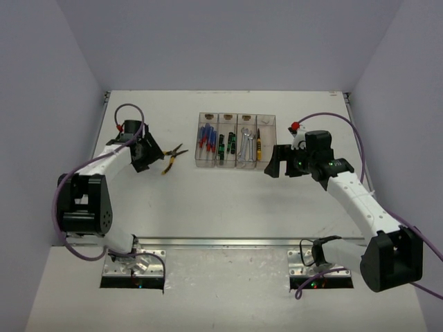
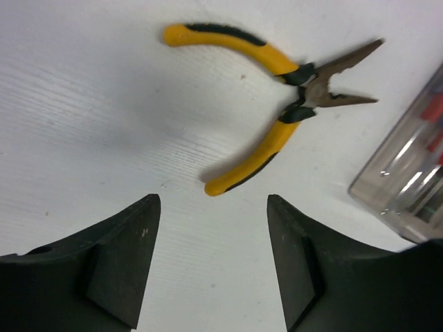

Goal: Sort the tools into containers

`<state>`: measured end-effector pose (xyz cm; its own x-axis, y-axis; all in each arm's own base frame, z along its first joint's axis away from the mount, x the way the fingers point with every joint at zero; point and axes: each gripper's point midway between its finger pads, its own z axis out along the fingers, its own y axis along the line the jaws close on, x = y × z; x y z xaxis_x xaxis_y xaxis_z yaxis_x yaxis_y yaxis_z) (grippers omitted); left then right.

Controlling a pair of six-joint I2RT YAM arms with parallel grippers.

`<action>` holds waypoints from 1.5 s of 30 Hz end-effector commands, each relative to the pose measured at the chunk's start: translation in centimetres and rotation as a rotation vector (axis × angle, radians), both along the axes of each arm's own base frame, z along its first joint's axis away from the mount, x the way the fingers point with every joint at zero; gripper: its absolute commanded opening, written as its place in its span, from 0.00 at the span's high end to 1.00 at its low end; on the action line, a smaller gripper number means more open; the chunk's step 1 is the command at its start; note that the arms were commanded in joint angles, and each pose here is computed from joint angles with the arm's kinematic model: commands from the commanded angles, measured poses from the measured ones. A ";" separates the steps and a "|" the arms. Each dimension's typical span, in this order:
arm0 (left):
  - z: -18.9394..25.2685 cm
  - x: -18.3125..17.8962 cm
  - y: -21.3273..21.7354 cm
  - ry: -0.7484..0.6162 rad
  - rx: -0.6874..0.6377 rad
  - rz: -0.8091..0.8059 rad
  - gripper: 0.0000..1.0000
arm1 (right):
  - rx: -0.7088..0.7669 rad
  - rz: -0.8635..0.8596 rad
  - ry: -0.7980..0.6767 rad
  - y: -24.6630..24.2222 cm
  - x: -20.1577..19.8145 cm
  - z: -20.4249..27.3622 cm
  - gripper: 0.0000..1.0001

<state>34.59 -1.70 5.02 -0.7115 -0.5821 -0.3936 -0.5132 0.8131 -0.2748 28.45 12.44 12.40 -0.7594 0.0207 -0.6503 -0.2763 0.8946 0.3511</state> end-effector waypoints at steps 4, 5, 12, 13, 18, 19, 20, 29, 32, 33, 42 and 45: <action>6.9 5.1 -1.0 -0.166 0.112 -0.098 0.28 | 0.012 0.012 -0.064 0.2 0.6 1.2 0.01; 7.3 5.9 -1.1 -0.162 0.133 -0.149 0.28 | 0.012 0.012 -0.061 0.2 0.6 1.2 0.01; 1.6 3.1 -4.6 0.062 0.188 -0.395 0.28 | 0.016 0.023 -0.062 0.3 0.6 1.2 0.01; 1.1 2.8 -4.7 0.071 0.190 -0.402 0.29 | 0.017 0.025 -0.061 0.4 0.6 1.2 0.01; -2.4 2.0 -5.1 0.143 0.164 -0.435 0.33 | 0.024 0.032 -0.063 0.5 0.4 1.3 0.01; -2.5 1.9 -5.3 0.140 0.156 -0.440 0.33 | 0.024 0.030 -0.063 0.5 0.5 1.3 0.01; -3.6 1.7 -5.3 0.163 0.152 -0.443 0.34 | 0.024 0.032 -0.065 0.5 0.5 1.4 0.01; -6.6 1.6 -4.1 0.219 0.204 -0.372 0.61 | 0.027 0.037 -0.063 0.6 0.4 1.3 0.01; -7.0 1.4 -4.2 0.220 0.193 -0.368 0.74 | 0.027 0.037 -0.066 0.6 0.4 1.4 0.01; -7.1 1.2 -4.3 0.222 0.189 -0.368 0.79 | 0.027 0.038 -0.067 0.6 0.4 1.4 0.01; -3.1 1.7 -5.0 0.046 0.131 -0.256 1.00 | 0.050 0.052 -0.083 1.0 0.2 1.7 0.01; -0.7 1.2 -5.2 -0.053 0.115 -0.212 1.00 | 0.096 0.090 -0.084 1.9 -0.2 2.0 0.01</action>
<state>35.68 -6.32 0.75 -0.8775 -0.2778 -0.3909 -0.2634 0.9604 -0.0913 28.07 13.08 12.80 -0.7521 0.0192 -0.6588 -0.3082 0.8734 0.3772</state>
